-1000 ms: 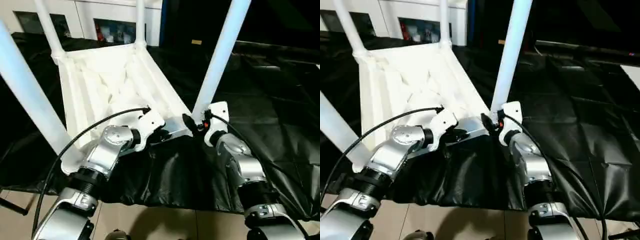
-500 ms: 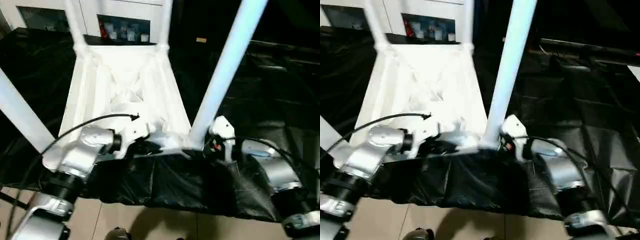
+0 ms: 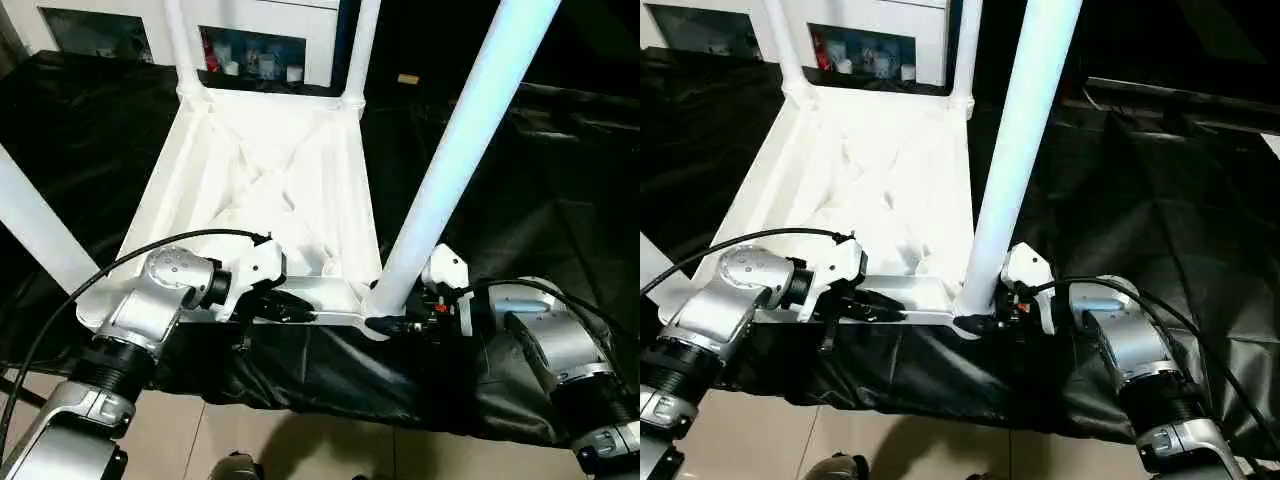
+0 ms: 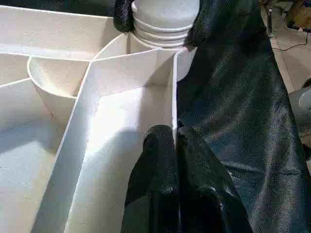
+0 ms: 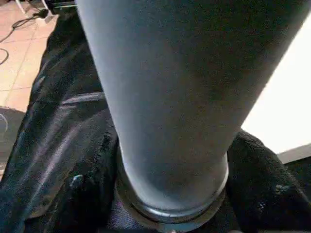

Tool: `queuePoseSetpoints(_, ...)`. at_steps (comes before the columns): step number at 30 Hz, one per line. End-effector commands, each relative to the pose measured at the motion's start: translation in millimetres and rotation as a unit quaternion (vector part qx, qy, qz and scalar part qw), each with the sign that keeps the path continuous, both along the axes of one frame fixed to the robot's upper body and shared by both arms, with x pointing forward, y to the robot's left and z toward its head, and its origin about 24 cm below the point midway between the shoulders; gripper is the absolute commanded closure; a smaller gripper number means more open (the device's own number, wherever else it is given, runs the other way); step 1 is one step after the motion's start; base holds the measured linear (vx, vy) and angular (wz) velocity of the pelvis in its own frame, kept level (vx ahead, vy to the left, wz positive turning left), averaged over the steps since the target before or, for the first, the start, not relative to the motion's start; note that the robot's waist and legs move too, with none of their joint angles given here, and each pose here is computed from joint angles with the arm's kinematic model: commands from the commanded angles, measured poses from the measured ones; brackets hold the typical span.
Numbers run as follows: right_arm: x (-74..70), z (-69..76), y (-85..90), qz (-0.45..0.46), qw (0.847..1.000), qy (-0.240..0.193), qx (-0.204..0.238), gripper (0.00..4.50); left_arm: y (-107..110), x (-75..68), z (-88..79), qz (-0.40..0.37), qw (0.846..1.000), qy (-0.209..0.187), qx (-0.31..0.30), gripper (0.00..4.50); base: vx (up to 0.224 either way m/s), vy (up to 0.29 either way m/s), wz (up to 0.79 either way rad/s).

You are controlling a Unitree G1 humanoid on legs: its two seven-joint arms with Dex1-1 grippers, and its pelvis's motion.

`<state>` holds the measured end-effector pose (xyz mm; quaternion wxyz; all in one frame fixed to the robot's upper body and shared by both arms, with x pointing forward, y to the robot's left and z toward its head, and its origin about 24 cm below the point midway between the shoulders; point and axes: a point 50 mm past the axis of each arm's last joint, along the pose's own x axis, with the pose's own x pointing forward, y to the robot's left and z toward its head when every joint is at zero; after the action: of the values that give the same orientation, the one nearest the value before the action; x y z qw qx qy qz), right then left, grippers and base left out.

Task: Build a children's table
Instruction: Rotate leg to tighten

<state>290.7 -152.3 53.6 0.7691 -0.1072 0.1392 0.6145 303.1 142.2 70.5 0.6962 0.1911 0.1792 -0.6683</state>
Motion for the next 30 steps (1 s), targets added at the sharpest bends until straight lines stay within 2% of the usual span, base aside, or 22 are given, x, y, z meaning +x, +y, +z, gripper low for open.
queuePoseSetpoints(1,-10.3,-11.5,19.2,0.041,0.999,0.023,0.01,1.78,-13.9,-6.3,-12.5,-0.022,1.0,0.021,0.001,4.5,0.0,0.0,0.0)
queuePoseSetpoints(5,0.4,-18.1,26.6,-0.05,0.999,0.005,0.016,1.78,-23.9,1.2,-12.9,0.026,1.0,-0.003,-0.013,4.5,0.0,0.0,0.0)
queuePoseSetpoints(8,10.4,-23.5,34.9,-0.135,0.99,0.008,0.035,1.8,-37.0,8.8,-12.8,0.069,0.997,-0.026,-0.024,4.5,-0.018,0.004,-0.02)
queuePoseSetpoints(9,15.1,-27.3,41.6,-0.182,0.982,0.019,0.047,1.8,-48.2,12.2,-12.3,0.092,0.995,-0.031,-0.038,4.5,-0.055,0.011,-0.07)
queuePoseSetpoints(13,20.9,-32.7,59.6,-0.248,0.966,0.041,0.065,1.8,-67.2,15.1,-14.4,0.12,0.991,-0.043,-0.042,4.5,-0.013,0.005,-0.02)
queuePoseSetpoints(16,28.5,-34.6,79.5,-0.326,0.939,0.065,0.086,1.8,-85.3,16.6,-17.3,0.153,0.986,-0.048,-0.049,4.5,0.0,0.0,0.0)
queuePoseSetpoints(17,28.8,-33.5,86.0,-0.33,0.937,0.065,0.094,1.8,-89.9,16.5,-17.9,0.16,0.985,-0.048,-0.051,4.5,0.0,0.0,0.0)
queuePoseSetpoints(19,28.6,-30.1,99.3,-0.331,0.936,0.055,0.107,1.8,-98.2,16.3,-18.7,0.172,0.982,-0.049,-0.055,4.5,0.0,0.0,0.0)
queuePoseSetpoints(21,26.7,-27.3,104.6,-0.316,0.939,0.056,0.121,1.1,-102.0,13.6,-20.0,0.161,0.984,-0.049,-0.05,4.5,0.0,0.0,0.0)
queuePoseSetpoints(23,25.8,-25.5,104.6,-0.309,0.94,0.061,0.132,1.04,-101.8,12.1,-21.0,0.154,0.986,-0.049,-0.046,4.5,0.0,0.0,0.0)
queuePoseSetpoints(26,25.2,-25.0,95.3,-0.296,0.947,0.044,0.12,0.63,-96.3,10.5,-22.0,0.14,0.989,-0.045,-0.035,4.5,0.0,0.0,0.0)
queuePoseSetpoints(28,23.3,-26.1,84.7,-0.27,0.957,0.025,0.098,0.52,-89.1,8.5,-23.2,0.118,0.992,-0.041,-0.022,4.5,0.0,0.0,0.0)
queuePoseSetpoints(30,22.9,-26.1,81.8,-0.263,0.96,0.024,0.095,0.39,-87.1,8.1,-23.4,0.112,0.993,-0.042,-0.018,4.5,0.0,0.0,0.0)
